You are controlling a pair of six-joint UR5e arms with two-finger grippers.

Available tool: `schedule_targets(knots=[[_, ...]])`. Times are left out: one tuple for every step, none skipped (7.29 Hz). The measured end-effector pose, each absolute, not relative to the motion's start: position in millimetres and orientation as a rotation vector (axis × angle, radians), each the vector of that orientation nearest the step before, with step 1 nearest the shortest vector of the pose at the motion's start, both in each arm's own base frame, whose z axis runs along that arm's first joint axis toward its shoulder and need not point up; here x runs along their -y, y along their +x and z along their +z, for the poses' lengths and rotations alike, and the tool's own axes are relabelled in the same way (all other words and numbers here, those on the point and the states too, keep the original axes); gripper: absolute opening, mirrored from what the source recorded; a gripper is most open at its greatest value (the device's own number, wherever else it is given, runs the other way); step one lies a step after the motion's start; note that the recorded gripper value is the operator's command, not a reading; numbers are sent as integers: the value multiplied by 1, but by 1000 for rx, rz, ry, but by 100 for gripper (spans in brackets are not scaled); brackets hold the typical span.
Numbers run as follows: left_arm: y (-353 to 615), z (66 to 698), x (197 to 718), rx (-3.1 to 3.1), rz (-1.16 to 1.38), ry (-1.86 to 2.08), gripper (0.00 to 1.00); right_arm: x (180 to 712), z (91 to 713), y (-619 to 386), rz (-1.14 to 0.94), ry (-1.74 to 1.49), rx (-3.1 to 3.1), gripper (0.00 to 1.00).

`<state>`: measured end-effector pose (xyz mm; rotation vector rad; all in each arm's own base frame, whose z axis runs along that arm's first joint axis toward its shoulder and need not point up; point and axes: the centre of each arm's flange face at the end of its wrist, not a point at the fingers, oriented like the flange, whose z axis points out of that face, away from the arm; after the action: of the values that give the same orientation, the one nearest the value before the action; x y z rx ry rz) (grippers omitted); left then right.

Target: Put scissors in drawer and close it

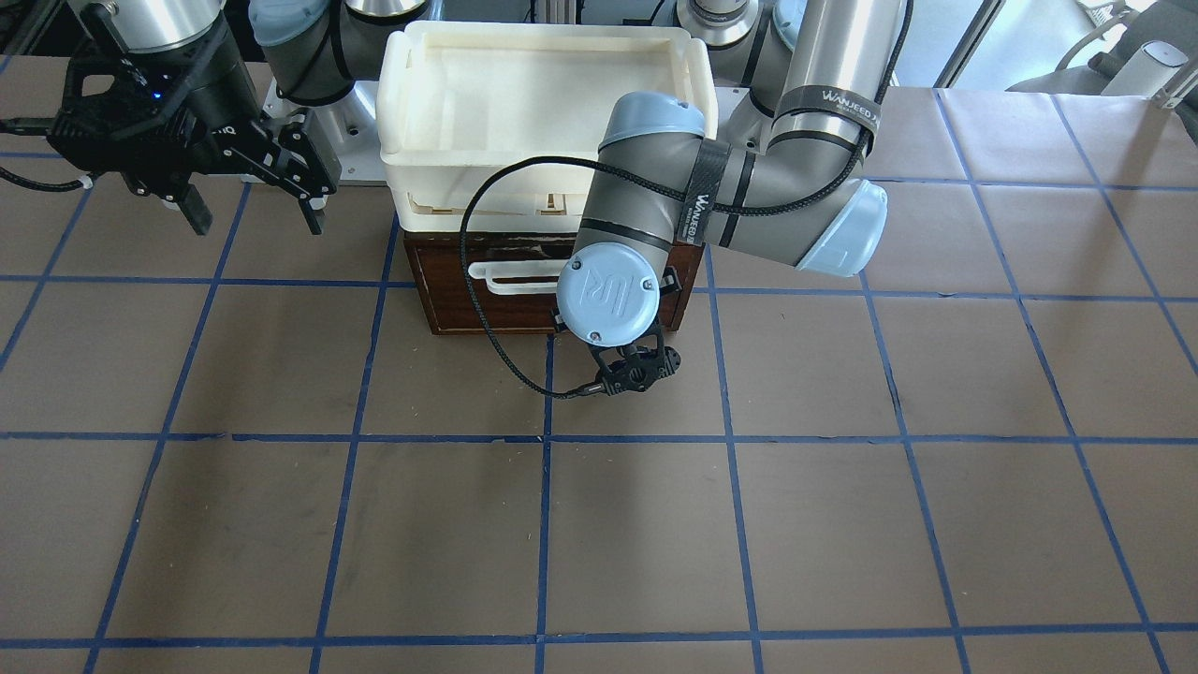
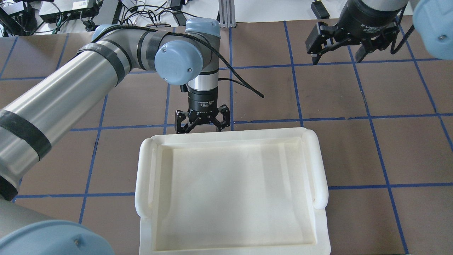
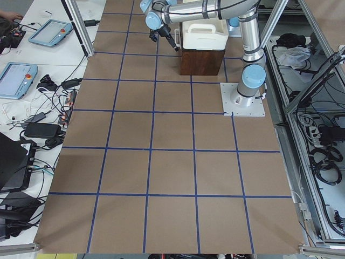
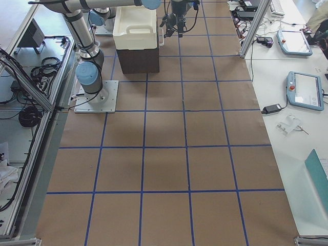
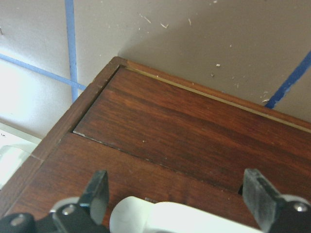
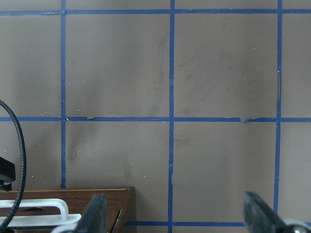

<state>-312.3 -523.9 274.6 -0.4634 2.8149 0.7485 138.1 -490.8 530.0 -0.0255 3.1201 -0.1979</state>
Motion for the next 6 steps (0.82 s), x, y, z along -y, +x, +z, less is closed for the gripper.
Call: schedule_targets(knots=[[-306,282,536,-2849,699,-484,100,491,530,138,-199,-26,-3120,100],[-292,298,554,-2905,634,-502,100,490,530,138,-199,-27,-3121,100],[-274,319,572,-2977,560,-455,100,491,530,138,-199,-28,-3121,100],[-259,340,585,-3043,479,-332,100,491,530,138,-199,-28,-3121,100],[-240,363,595,-3095,380,-216,100,491,530,138,-198,-28,-3121,100],[-215,391,605,-3131,262,-177,100,491,530,138,-198,-28,-3121,100]])
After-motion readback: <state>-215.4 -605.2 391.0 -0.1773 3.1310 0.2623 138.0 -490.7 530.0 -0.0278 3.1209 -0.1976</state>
